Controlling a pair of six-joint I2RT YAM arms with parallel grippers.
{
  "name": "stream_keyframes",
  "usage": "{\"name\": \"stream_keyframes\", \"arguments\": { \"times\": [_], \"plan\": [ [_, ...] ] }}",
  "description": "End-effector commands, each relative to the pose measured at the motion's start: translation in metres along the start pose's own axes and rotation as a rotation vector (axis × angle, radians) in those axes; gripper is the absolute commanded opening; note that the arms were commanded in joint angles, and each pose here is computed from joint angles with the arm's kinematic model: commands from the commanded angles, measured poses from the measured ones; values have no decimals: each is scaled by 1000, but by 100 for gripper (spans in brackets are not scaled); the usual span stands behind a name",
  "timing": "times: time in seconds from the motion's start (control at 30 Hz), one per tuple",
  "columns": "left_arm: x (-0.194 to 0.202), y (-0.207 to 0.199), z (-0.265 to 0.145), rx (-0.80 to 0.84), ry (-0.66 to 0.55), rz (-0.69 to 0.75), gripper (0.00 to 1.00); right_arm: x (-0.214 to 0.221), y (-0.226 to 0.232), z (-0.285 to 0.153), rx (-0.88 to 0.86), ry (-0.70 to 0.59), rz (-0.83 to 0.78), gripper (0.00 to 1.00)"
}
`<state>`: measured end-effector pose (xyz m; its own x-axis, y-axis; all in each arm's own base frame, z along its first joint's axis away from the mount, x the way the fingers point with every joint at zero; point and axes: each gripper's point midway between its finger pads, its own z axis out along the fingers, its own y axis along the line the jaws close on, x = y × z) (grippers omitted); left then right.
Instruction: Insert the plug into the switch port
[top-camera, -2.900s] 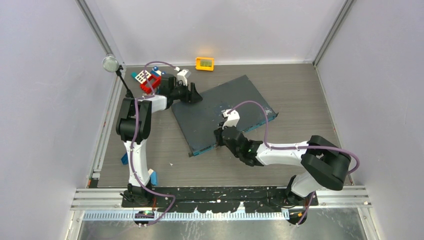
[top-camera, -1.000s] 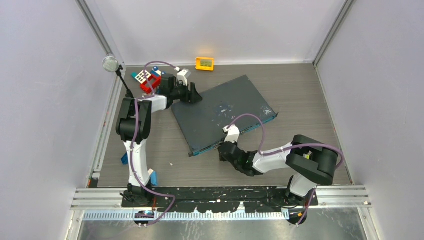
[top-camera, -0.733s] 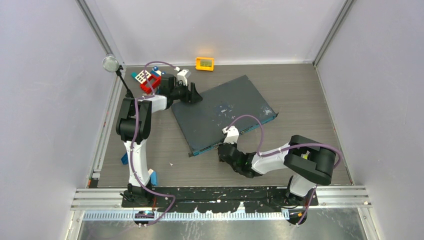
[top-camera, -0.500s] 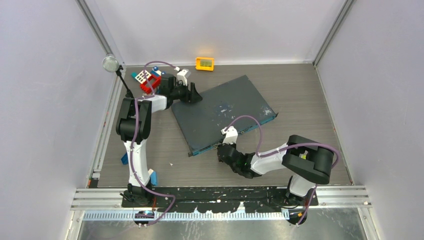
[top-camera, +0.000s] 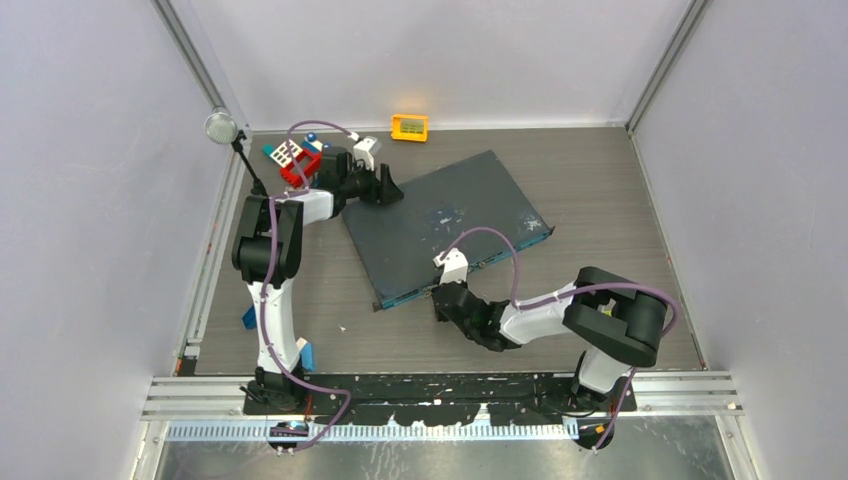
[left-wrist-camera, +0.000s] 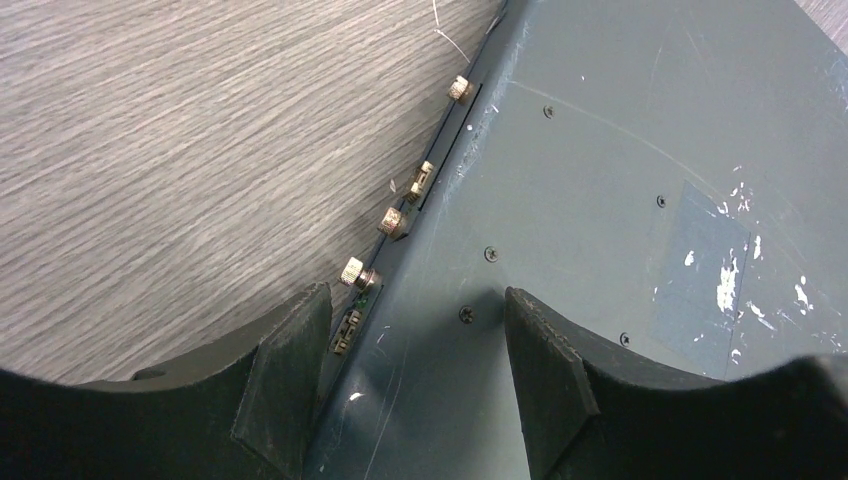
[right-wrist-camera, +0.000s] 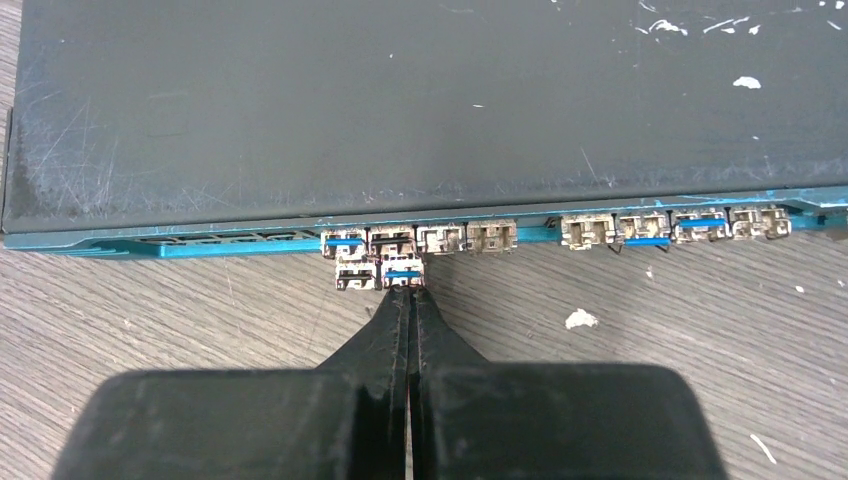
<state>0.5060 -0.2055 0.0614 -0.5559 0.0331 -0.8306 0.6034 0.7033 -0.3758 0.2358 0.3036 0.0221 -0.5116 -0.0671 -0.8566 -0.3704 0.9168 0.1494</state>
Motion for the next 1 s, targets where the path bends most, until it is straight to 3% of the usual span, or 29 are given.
{"name": "stream_keyframes", "arguments": {
  "times": [0.0, 0.47, 0.67, 0.97],
  "plan": [
    [-1, -6, 1, 24, 12, 3, 65, -91, -16, 22, 105, -269, 122, 1],
    [0, -6, 1, 16, 16, 8, 65, -31, -29, -21, -22, -117, 103, 0],
    [13, -19, 13, -48, 105, 36, 64, -27, -47, -53, -7, -112, 176, 0],
    [39, -29, 6, -69, 192, -145, 64, -37, -64, -72, 49, -130, 198, 0]
  ]
}}
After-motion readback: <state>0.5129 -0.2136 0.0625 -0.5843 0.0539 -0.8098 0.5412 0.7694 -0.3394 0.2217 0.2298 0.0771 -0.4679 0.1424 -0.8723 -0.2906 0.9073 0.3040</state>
